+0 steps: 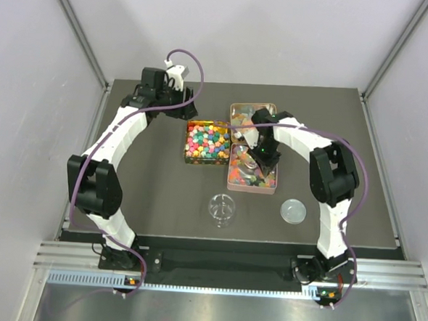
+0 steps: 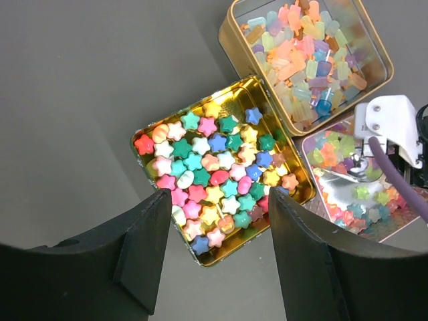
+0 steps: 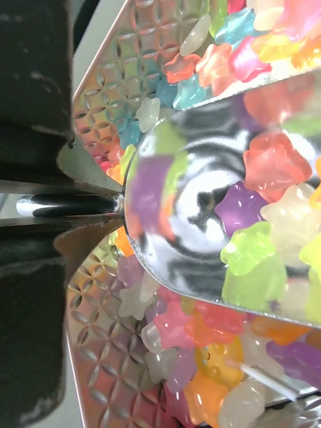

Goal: Pack the candies
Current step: Scoop the fake candies from the storage box.

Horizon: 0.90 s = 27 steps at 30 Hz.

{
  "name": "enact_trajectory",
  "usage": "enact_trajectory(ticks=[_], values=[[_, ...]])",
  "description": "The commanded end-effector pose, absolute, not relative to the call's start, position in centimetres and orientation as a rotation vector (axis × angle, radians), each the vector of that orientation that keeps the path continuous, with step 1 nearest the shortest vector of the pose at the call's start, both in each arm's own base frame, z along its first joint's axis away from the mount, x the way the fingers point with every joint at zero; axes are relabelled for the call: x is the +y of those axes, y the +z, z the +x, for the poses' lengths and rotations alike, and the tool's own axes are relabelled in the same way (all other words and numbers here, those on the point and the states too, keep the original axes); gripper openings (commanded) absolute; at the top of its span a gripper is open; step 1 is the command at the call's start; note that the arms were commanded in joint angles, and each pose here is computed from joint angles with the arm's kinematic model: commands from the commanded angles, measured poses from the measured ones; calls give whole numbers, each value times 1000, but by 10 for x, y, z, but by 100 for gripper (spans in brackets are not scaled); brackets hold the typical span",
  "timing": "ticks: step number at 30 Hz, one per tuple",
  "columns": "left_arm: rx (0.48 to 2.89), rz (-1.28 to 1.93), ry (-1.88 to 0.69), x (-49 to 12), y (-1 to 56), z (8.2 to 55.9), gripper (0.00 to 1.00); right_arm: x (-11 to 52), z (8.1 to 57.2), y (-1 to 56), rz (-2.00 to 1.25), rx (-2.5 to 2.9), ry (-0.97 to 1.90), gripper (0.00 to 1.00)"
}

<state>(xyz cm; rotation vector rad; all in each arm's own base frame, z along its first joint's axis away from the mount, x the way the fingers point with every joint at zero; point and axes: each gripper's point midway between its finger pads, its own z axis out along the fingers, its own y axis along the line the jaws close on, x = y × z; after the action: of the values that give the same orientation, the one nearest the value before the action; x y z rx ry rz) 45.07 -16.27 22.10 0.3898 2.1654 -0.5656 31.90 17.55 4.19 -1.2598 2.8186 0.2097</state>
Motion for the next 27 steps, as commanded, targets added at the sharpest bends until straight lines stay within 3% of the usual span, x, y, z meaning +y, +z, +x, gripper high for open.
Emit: enact_trajectory(ticks=[1,5,14,18,27], values=[[2077,419,-505,-157,256,455,64,183,350,73,-1192,2642,189,0],[2061,480,-443,-152,256,458,64,181,344,69,-1187,2579,196,0],[2067,475,-341,-137,248,468,64,175,341,120,-1233,2283,160,0],[2065,406,-364,-130,255,468,64,169,315,163,-1460,2047,157,0],[2040,327,-341,-102,273,457,64,140,267,180,-1862,1850,53,0]])
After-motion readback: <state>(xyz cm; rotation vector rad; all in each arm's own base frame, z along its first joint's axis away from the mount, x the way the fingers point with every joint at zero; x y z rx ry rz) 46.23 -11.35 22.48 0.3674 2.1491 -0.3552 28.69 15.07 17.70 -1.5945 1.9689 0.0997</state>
